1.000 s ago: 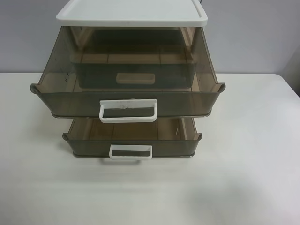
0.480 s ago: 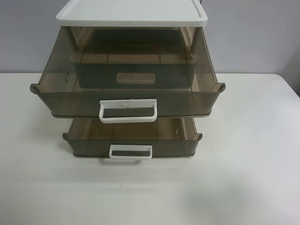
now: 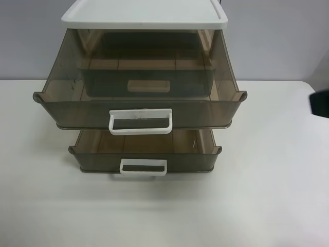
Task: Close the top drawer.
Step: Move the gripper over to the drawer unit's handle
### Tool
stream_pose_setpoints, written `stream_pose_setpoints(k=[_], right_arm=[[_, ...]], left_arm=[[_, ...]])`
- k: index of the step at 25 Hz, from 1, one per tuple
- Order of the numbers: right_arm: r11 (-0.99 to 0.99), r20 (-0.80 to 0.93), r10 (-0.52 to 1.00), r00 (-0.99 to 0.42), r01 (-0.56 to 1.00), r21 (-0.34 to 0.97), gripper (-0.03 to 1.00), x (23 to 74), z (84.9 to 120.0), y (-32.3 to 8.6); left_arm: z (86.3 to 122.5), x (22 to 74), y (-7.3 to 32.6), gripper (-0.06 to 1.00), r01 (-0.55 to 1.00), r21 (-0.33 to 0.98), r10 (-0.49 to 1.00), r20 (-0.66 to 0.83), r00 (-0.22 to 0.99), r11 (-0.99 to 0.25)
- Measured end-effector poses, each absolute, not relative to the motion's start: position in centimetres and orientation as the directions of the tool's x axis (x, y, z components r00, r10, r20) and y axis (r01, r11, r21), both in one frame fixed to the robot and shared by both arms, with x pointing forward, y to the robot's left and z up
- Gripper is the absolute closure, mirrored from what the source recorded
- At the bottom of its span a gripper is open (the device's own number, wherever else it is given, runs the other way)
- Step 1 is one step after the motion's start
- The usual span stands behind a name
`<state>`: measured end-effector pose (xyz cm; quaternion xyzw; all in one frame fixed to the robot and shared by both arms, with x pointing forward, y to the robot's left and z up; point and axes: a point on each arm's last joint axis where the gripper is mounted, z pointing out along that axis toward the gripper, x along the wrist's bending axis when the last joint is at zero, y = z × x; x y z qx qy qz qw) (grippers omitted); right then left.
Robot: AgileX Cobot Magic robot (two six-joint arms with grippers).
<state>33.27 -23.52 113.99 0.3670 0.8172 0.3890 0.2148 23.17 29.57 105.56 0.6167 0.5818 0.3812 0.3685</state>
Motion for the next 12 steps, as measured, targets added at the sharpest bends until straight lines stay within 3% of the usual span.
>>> stream_pose_setpoints(k=[5, 12], right_arm=[[0.611, -0.102, 0.568, -0.817, 0.335, 0.717, -0.02, 36.1, 114.2, -16.8], [0.728, -0.097, 0.333, -0.938, 0.191, 0.658, -0.02, 36.3, 113.2, -7.1]], left_arm=[[105.6, 23.2, 29.6, -0.05, 0.437, 0.898, 0.999, 0.041, 0.032, -0.051], [105.6, 23.2, 29.6, -0.05, 0.437, 0.898, 0.999, 0.041, 0.032, -0.051]])
